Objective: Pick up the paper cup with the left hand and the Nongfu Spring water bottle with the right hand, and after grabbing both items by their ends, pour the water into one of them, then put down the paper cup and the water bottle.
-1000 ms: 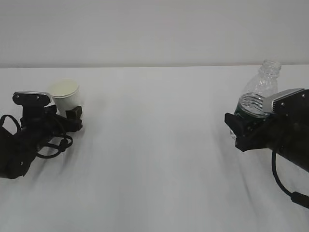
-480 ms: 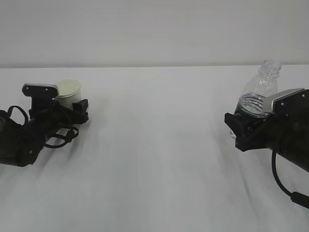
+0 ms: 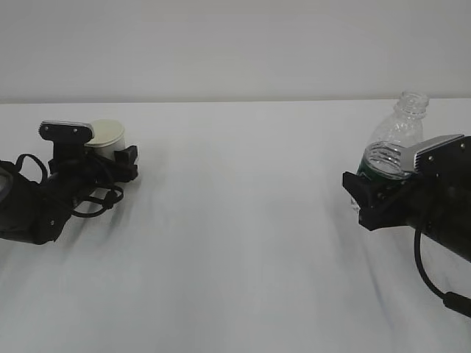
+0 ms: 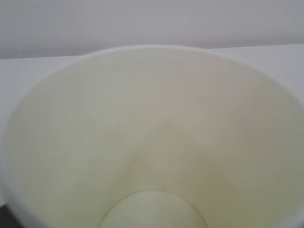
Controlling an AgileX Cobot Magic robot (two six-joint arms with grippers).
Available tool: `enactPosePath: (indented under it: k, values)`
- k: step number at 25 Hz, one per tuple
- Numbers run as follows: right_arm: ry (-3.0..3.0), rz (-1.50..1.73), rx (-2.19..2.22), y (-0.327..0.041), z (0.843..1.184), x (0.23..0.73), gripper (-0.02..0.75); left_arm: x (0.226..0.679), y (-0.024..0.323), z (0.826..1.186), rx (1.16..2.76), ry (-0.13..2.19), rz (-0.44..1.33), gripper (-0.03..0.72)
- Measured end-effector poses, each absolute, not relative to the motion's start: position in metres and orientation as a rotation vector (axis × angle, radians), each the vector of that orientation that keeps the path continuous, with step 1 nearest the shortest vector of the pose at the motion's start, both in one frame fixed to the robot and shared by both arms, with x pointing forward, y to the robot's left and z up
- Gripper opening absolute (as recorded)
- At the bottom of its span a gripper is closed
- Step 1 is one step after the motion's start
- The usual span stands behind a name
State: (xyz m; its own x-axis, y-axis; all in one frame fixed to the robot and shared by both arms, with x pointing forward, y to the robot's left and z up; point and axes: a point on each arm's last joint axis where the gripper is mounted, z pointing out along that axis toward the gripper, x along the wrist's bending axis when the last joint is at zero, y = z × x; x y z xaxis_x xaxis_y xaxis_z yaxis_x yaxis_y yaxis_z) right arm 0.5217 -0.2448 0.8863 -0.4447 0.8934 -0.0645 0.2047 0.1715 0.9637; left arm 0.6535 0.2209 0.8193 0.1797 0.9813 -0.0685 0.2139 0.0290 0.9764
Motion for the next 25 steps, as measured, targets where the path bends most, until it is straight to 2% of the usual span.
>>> enactPosePath:
  k: [5,13,25]
  values:
    - [1.78,1.309,1.043,-0.245,0.886,0.522,0.493,0.653,0.221,0.819,1.41,1.241,0.924,0.574]
    - [1.781,1.307,1.039,-0.245,0.886,0.522,0.493,0.654,0.221,0.82,1.406,1.237,0.927,0.47]
    - [1.782,1.306,1.037,-0.245,0.886,0.522,0.493,0.627,0.225,0.836,1.406,1.218,0.926,0.463]
